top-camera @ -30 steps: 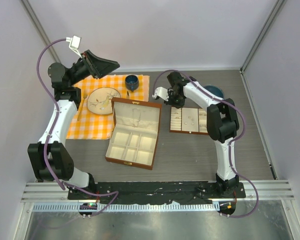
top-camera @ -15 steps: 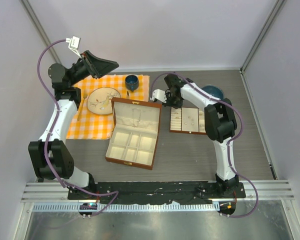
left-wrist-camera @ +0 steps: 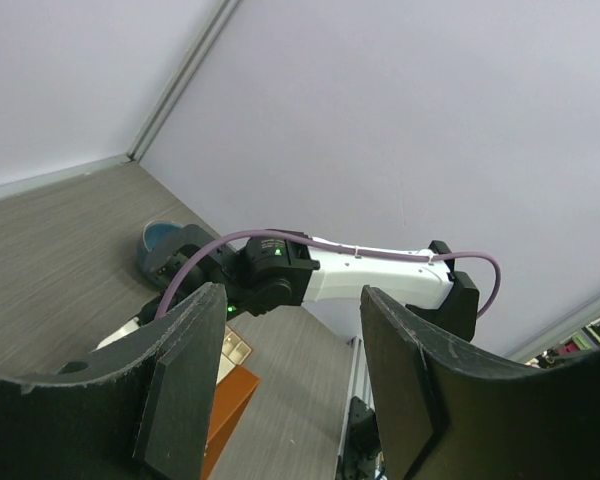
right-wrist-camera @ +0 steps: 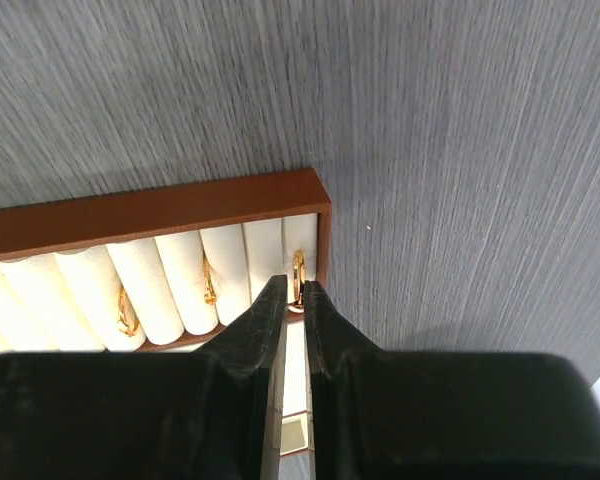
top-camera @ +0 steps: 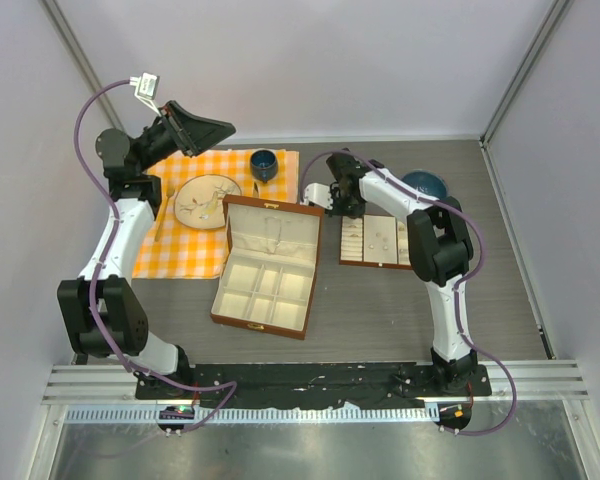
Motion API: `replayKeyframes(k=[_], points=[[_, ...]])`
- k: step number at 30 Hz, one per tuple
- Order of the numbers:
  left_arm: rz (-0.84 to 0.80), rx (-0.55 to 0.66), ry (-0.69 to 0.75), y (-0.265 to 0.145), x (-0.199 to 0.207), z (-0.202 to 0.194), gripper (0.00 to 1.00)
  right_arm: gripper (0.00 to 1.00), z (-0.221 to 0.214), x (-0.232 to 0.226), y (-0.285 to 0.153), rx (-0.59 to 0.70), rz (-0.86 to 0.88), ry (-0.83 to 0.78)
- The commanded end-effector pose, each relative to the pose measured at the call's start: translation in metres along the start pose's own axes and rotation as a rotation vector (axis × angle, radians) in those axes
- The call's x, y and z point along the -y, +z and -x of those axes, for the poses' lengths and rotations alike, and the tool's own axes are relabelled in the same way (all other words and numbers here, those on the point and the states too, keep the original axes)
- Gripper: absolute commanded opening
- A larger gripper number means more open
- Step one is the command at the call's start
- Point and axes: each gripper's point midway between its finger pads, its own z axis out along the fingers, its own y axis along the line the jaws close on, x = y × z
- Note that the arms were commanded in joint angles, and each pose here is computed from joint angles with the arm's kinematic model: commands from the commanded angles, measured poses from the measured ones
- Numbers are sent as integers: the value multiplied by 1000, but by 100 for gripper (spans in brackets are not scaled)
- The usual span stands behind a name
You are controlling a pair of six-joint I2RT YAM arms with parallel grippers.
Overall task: Organize the mixed jewelry
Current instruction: Place the jewelry in the compartment layer.
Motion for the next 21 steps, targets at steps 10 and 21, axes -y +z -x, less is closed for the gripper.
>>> replayKeyframes(k=[10, 21], points=[[-20, 15, 45, -4, 6, 6, 60, 1, -8, -9, 2, -23, 12, -38], [-23, 18, 46, -4, 7, 7, 60, 1, -4, -6, -5, -15, 21, -58]])
